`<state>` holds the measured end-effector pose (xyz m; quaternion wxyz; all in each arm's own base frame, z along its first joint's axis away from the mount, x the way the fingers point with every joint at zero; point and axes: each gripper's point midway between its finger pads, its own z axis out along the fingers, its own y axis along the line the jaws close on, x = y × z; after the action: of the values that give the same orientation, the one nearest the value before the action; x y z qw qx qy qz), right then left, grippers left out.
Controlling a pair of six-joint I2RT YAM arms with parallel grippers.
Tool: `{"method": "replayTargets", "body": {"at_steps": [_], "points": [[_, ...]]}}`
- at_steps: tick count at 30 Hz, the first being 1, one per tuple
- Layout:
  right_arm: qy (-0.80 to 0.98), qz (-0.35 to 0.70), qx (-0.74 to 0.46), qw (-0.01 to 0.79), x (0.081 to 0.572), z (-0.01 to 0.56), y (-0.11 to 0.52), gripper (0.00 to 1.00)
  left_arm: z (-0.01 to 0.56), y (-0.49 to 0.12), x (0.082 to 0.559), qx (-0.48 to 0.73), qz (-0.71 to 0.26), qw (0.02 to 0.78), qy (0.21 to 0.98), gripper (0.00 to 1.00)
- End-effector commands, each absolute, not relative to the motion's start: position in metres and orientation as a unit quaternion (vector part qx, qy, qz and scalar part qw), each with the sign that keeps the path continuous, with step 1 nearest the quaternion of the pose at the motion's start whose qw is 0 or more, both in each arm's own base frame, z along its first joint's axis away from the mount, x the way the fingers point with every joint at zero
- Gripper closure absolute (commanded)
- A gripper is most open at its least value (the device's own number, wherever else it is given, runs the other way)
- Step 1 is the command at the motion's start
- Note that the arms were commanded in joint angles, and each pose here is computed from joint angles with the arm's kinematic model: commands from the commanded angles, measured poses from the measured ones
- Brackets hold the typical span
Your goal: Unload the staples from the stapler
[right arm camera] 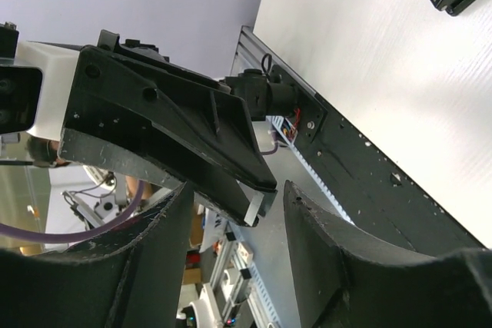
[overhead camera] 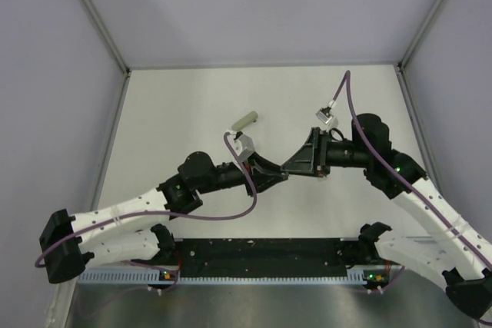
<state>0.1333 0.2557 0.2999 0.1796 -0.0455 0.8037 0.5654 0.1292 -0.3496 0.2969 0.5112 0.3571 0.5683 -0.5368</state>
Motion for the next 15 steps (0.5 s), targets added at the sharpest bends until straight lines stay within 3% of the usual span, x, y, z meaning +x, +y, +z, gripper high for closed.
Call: {"method": "replayTargets", "body": {"at_steps": [1,15], "points": [[0.793,0.580,-0.054,0.179,0.1310,0.3056,0.2599,0.50,0.3269,-0.3443,0.1228,0.359,-0.551,0.548,0.516,1.00],[0.785,0.598,-0.052,0.155,0.1266,0.3062,0.2644,0.56,0.3306,-0.3486,0.1250,0.364,-0.550,0.559,0.503,1.00]]}}
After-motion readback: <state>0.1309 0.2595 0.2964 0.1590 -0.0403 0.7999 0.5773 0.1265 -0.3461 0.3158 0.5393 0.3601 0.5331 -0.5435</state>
